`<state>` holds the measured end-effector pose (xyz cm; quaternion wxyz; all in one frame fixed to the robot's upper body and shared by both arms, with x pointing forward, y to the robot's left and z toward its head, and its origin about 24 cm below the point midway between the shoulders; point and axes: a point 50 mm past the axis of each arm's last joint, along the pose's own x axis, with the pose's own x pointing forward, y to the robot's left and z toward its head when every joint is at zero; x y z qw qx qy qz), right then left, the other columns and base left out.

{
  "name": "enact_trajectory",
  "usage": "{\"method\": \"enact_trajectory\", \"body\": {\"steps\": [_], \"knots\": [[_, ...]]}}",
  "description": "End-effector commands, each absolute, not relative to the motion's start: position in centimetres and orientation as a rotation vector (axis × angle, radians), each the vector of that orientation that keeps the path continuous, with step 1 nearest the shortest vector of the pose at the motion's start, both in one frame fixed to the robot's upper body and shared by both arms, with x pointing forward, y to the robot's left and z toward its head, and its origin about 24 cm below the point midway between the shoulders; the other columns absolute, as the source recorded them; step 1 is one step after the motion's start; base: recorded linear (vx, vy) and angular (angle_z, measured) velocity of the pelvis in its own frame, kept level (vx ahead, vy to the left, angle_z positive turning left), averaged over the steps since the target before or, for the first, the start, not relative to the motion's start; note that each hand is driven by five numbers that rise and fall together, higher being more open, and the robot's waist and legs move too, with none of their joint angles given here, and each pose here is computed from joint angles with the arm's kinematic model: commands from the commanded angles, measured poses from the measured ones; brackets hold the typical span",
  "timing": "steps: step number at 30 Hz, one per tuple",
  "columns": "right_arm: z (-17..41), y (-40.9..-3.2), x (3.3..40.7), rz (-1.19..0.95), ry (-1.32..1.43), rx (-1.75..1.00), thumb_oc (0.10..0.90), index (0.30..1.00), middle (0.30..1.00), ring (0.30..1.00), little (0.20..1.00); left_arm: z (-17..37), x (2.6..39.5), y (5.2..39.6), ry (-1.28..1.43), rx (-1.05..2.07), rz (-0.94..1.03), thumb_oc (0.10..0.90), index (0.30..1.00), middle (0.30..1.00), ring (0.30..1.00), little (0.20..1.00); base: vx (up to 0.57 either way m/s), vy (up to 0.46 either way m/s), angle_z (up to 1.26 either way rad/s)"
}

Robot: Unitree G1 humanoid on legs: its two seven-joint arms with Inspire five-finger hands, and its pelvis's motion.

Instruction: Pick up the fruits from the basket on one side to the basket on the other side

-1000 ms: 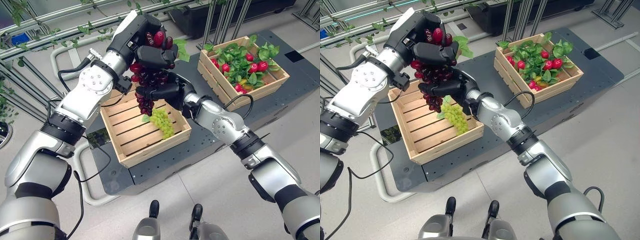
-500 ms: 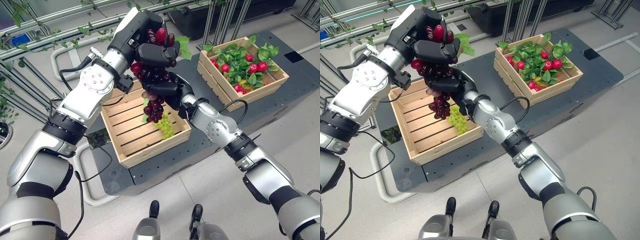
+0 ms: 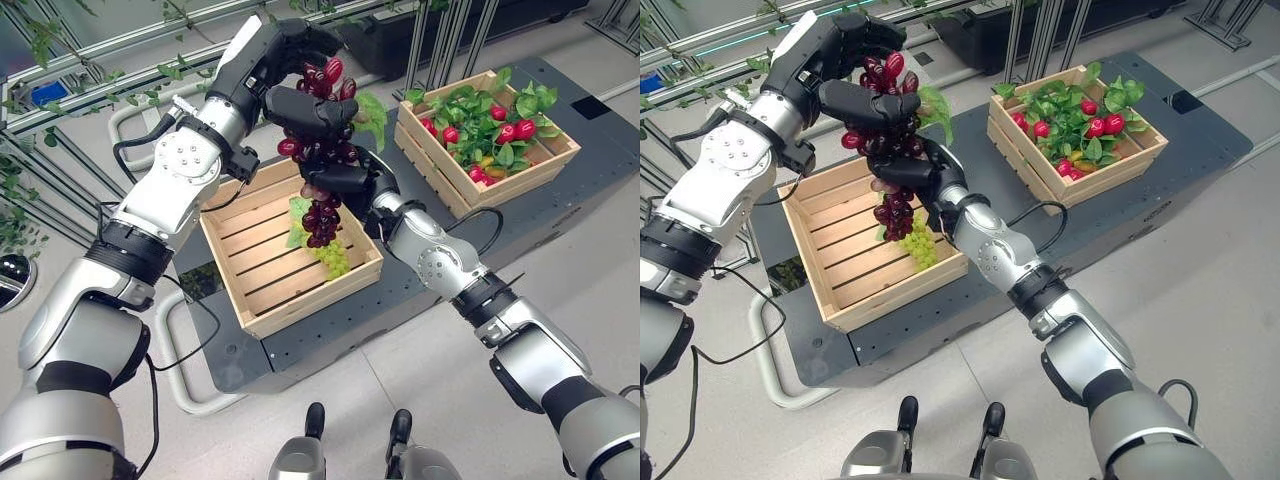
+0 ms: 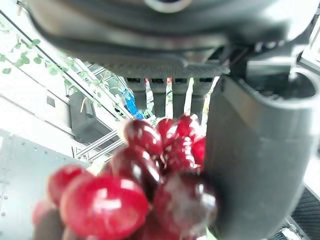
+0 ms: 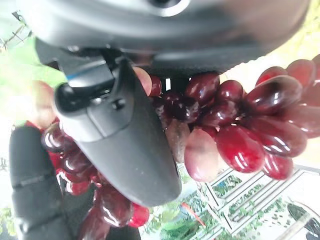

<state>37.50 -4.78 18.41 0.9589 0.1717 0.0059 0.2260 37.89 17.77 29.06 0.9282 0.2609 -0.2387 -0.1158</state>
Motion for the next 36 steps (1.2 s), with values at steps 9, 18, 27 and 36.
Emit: {"method": "enact_trajectory", "body": {"steps": [9, 18, 27, 36], "knots": [[17.2, -9.9, 37.8, 0.235, -0.172, 0.538, 0.400, 0.300, 0.300, 0.300, 0.300, 23.2, 38.0, 23.2, -0.383, 0.441, -0.055, 0.800, 0.900, 0.900, 0.900, 0.900, -0.01, 0.008, -0.06], [16.4, -12.0, 37.4, 0.184, -0.215, 0.483, 0.400, 0.300, 0.300, 0.300, 0.300, 23.2, 37.1, 23.4, -0.490, 0.171, 0.003, 0.800, 0.900, 0.900, 0.900, 0.900, -0.01, -0.001, -0.02], [16.4, -12.9, 35.5, 0.187, -0.291, 0.460, 0.400, 0.300, 0.300, 0.300, 0.300, 19.7, 35.3, 21.0, -0.491, 0.003, -0.089, 0.800, 0.900, 0.900, 0.900, 0.900, -0.01, -0.019, -0.11], [12.5, -14.8, 31.9, 0.138, -0.255, 0.468, 0.400, 0.300, 0.300, 0.300, 0.300, 13.1, 31.1, 16.0, -0.361, -0.287, -0.187, 0.800, 0.900, 0.900, 0.900, 0.900, -0.01, -0.052, -0.20]]}}
